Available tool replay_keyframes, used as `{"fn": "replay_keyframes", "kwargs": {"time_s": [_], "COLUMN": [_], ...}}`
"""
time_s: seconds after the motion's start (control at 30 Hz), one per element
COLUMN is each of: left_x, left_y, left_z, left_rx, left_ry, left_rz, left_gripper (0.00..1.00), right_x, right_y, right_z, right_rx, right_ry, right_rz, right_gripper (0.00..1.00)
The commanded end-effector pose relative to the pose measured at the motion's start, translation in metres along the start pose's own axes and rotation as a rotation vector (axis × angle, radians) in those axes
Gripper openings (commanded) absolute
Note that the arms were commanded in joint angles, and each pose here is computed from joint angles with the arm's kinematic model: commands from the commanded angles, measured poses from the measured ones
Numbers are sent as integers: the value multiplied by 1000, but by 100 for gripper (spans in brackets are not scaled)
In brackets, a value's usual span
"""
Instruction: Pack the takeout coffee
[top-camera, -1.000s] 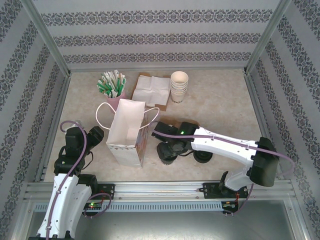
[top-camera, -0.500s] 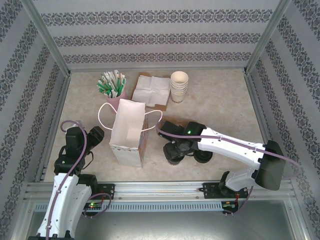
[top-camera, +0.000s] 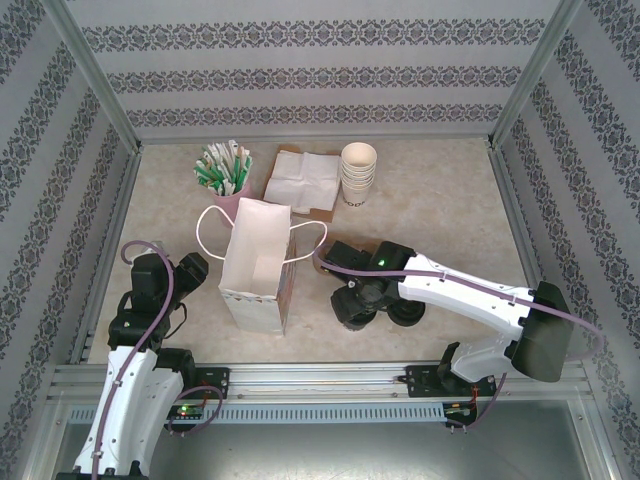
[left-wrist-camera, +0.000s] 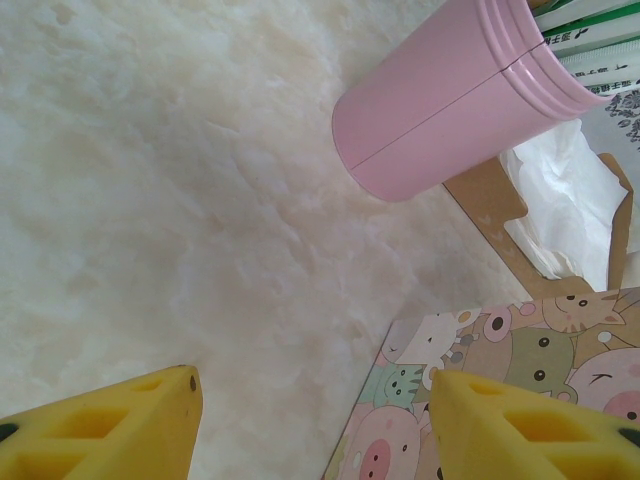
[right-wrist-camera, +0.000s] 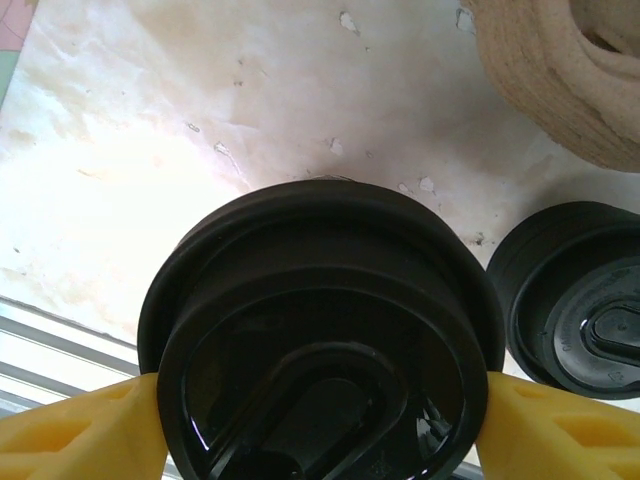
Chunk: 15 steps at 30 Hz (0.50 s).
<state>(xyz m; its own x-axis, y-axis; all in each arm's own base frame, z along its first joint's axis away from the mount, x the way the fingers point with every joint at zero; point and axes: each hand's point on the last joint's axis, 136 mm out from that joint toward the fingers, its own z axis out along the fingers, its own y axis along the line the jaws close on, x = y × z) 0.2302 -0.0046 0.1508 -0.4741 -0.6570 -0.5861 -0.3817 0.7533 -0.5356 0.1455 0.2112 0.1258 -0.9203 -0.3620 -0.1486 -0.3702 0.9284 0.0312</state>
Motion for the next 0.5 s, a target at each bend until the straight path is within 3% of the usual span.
{"fn": "replay_keyframes", "kwargs": {"time_s": [0.0, 0.47], "left_x": [-10, -10], "left_y": [-11, -11], "left_z": [-5, -4], "left_rx": [38, 40], "left_ry": [-29, -25], "left_rz": [-8, -10], "left_gripper": [62, 62], "right_x": [7, -7], "right_y": [-16, -20], "right_z": [-5, -22], "right_rx": [58, 66], "right_ry": [22, -68], "right_rz": [0, 65], "right_gripper": [77, 82]}}
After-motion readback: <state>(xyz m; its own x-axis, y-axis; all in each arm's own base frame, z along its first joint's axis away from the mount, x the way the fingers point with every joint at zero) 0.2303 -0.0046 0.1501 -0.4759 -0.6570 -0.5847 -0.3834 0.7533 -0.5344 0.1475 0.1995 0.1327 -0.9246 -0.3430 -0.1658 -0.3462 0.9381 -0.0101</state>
